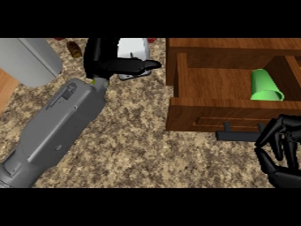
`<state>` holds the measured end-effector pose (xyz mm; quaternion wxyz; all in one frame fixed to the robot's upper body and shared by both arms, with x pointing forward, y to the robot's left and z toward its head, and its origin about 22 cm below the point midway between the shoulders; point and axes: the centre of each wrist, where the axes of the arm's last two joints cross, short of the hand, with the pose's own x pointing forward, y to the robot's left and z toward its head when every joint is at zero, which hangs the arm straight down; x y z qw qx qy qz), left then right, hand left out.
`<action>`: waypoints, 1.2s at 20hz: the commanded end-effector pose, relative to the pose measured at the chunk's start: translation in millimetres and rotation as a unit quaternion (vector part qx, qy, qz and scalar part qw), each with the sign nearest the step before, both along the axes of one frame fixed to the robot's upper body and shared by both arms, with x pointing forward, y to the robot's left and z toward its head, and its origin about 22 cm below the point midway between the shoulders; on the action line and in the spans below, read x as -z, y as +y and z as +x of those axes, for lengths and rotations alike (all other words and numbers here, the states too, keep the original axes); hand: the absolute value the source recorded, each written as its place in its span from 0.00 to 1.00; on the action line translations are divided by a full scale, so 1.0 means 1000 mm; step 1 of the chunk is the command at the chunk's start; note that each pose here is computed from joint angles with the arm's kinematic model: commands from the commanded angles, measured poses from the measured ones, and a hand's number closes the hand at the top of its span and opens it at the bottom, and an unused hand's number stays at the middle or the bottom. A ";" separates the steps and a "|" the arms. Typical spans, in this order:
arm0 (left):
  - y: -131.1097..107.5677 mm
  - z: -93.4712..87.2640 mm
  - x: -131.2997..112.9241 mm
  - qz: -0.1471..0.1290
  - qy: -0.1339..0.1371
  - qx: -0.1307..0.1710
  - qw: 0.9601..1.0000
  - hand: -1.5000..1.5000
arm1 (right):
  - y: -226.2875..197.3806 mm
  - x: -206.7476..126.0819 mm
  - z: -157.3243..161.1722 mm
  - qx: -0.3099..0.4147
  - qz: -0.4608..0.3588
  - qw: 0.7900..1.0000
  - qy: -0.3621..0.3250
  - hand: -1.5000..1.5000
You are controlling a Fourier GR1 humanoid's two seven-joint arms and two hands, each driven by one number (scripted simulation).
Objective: Pick up the cup, place it into the drawer and close the drawer
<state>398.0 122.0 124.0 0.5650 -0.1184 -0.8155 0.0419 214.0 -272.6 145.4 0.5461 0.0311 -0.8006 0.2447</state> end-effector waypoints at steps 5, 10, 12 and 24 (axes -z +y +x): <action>0.085 -0.048 0.004 -0.017 0.018 -0.015 1.000 0.00 | 0.016 0.012 0.010 0.024 -0.053 0.998 0.008 1.00; 0.114 -0.071 0.038 -0.024 0.014 -0.024 0.999 0.00 | 0.027 0.022 0.021 0.004 -0.174 0.984 -0.026 1.00; 0.116 -0.071 0.023 -0.020 0.016 -0.010 1.000 0.00 | 0.026 0.037 0.032 0.000 -0.251 0.967 -0.039 1.00; 0.184 -0.121 0.061 -0.022 0.025 -0.029 0.999 0.00 | 0.051 0.125 0.078 0.013 -0.343 0.939 -0.025 0.00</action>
